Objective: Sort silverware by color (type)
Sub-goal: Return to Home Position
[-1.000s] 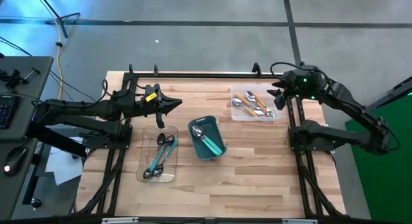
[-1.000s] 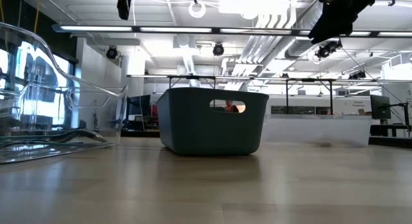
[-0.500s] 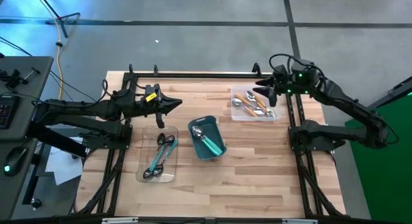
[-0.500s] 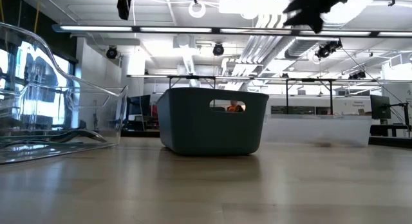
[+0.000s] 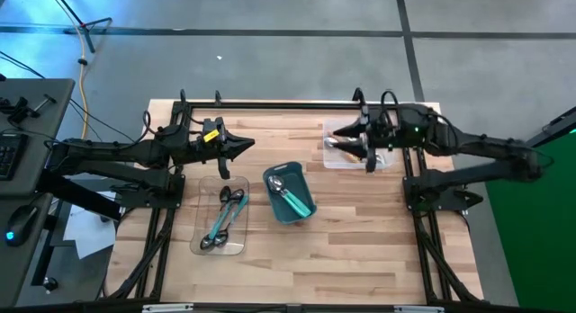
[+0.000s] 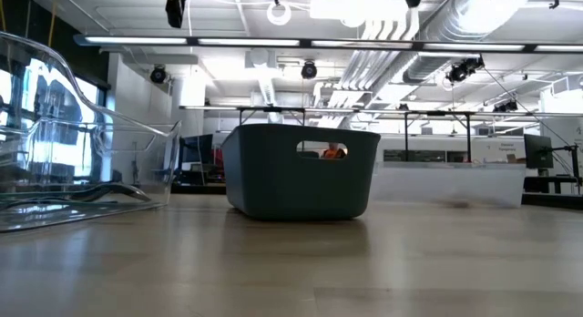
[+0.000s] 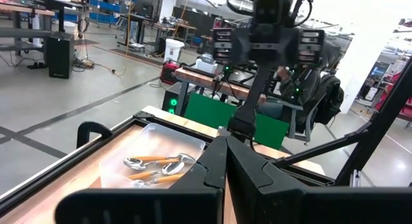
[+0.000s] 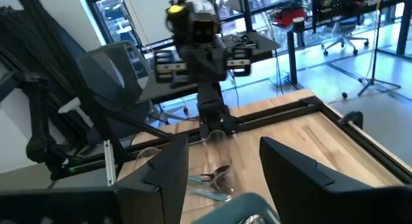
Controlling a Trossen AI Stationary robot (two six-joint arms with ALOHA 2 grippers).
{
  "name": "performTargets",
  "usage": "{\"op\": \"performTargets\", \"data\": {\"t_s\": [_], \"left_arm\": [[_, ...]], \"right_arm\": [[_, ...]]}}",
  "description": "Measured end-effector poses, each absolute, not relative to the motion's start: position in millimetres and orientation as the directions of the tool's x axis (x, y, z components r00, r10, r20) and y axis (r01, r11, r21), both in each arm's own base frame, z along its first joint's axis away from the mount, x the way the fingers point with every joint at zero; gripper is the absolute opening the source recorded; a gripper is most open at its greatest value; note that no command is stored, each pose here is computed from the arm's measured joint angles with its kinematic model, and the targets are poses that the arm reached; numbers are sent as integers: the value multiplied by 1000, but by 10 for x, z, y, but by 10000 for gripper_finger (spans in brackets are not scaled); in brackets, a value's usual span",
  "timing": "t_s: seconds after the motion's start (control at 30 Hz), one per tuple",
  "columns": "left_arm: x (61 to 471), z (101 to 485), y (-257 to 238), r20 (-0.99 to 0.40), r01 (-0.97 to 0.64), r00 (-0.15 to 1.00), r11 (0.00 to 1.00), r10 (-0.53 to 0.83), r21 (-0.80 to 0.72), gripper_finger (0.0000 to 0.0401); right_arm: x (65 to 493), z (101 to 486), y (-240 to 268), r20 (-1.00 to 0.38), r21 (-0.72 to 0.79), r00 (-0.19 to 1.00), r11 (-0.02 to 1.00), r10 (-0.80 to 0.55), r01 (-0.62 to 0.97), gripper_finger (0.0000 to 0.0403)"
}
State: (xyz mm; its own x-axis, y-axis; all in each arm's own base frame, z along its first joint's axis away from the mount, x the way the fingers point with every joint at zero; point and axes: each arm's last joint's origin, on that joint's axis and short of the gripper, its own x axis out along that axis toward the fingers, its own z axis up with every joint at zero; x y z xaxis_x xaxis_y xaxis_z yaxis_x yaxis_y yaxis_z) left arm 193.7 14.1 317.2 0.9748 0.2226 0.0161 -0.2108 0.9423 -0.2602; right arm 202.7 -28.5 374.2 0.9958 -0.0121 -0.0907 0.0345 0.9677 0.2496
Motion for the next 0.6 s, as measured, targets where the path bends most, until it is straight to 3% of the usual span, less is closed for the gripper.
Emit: {"op": "performTargets", "data": {"t_s": [0.4, 0.6], "left_arm": [[1936, 3178, 140, 22, -205, 976, 943, 218, -261, 0], [1939, 3229, 109, 73, -92, 991, 965, 113, -247, 0]], "right_arm": [[2051, 3779, -29, -53, 149, 996, 986, -69, 76, 177], [2051, 3779, -32, -53, 125, 996, 989, -74, 80, 177]]}}
